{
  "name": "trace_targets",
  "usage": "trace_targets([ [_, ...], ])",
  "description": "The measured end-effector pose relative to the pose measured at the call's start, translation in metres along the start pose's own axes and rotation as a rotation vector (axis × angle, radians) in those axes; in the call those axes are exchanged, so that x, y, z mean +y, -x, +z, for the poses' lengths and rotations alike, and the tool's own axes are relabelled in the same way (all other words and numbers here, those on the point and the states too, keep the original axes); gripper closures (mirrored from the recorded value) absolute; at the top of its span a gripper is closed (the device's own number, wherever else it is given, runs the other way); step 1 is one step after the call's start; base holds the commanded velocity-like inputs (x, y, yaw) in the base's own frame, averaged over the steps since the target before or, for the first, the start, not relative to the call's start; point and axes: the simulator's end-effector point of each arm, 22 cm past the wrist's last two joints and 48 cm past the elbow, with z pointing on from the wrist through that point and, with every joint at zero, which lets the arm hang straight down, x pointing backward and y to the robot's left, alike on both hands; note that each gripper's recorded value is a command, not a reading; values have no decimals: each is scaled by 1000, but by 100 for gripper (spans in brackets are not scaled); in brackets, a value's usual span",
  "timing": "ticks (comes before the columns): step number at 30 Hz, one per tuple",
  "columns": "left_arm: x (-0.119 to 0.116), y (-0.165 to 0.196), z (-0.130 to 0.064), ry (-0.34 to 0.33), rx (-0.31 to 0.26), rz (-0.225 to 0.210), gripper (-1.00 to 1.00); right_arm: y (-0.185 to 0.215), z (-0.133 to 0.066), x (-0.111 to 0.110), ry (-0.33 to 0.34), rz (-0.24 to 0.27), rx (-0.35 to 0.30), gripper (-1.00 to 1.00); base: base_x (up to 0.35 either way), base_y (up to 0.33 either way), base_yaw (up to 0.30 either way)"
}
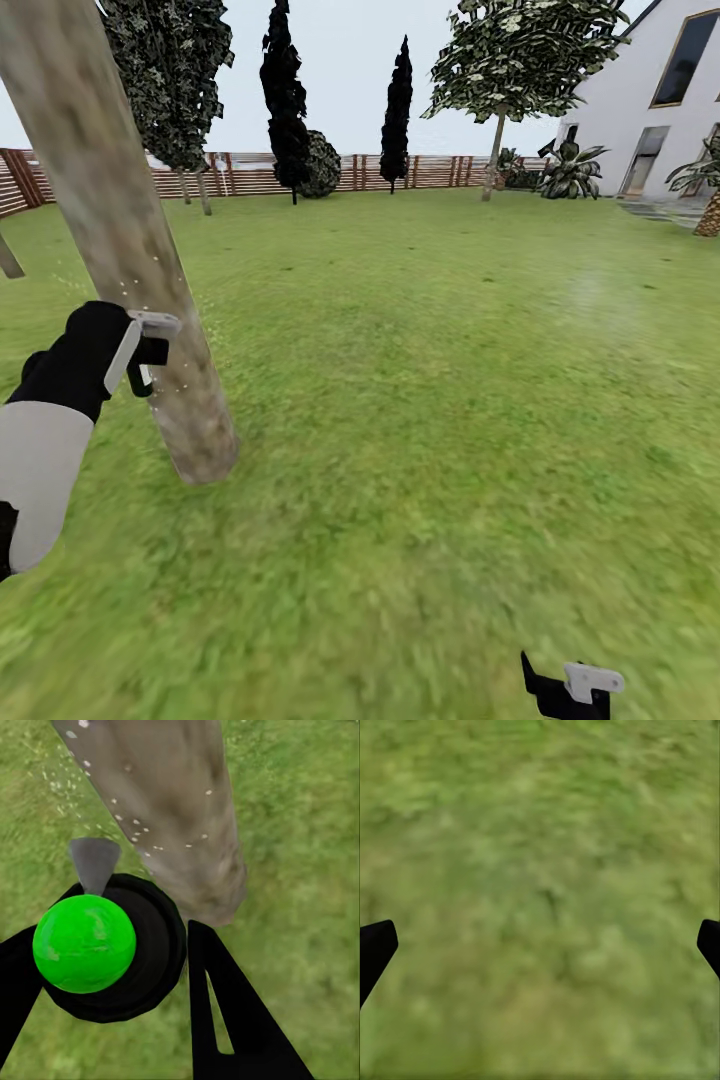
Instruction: In the garden, pick up the pesticide atomizer on the floor and spray pesticide onto both trees until each tree trunk is fully covered.
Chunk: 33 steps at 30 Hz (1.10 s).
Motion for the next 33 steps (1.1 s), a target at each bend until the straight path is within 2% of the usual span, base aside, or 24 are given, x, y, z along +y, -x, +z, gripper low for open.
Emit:
trace_targets([
  [6, 1, 6, -3, -4, -12, -7, 100, 0, 0, 1, 1, 0, -1, -100, 149, -198, 1],
  [16, 1, 8, -4, -3, -15, -8, 100, 1, 0, 1, 2, 0, -1, -100, 0, -274, 255],
  [26, 2, 6, -3, -2, -11, -8, 100, 1, 0, 1, 2, 0, -1, -100, 1, -275, 8],
  [33, 2, -2, 1, -1, 5, -8, 100, 0, 0, 1, 3, 0, -1, -100, 189, -219, 245],
])
